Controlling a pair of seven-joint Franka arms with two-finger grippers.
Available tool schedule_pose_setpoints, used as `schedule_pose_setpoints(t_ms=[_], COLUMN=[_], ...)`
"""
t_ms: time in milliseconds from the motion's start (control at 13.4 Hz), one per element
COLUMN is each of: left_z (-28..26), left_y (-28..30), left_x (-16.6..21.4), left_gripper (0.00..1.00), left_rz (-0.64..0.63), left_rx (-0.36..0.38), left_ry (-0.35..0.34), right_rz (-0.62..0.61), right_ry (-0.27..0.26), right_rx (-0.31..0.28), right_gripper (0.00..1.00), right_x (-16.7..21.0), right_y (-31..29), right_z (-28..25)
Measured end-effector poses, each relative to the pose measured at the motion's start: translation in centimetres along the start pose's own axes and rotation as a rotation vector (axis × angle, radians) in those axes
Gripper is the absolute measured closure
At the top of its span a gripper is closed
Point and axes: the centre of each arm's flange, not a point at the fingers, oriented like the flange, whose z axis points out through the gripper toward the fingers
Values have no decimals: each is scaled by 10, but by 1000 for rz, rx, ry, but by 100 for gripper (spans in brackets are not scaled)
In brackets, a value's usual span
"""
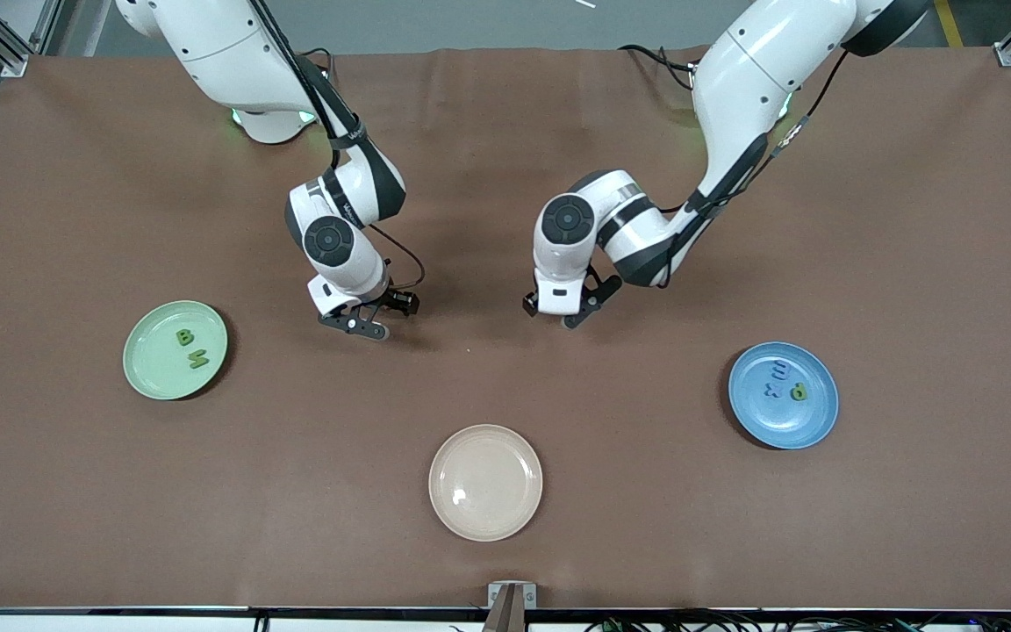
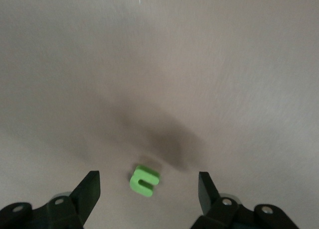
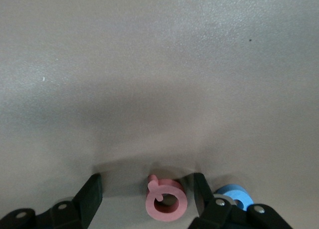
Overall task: Sort upper and lower case letters into plates
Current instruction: 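Grasp the u with the left gripper while the right gripper grasps the Q, then drop the pink Q on the green plate and the u on the blue plate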
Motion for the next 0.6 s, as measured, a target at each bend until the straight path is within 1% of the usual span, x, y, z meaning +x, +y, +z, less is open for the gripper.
schedule_pose_setpoints(t_ms=[75,150,300,374,449,524,599], left_z=[4,8,10,10,10,10,12], left_y=[-3,-5,-7,-6,-6,-6,-7], left_x=[-4,-6,-6,-6,-6,-6,-7], left_gripper=[20,26,29,30,30,34,35], left_rz=[15,31,48,52,56,59,60], left_rx=[1,1,-3,-10,-13,-12,-9], left_ry=[5,16,29,31,32,32,31], right_rz=[-1,-1,-1,-1,-1,-1,-1], right_ry=[2,1,1,2,1,1,0], right_rx=[2,2,1,1,1,0,-1], right_gripper=[23,23,31,32,37,38,45], right_x=[0,0,-1,-2,-2,-3,-3], right_y=[0,0,1,1,2,3,3], right_z=[0,0,-1,-2,-2,-2,-3])
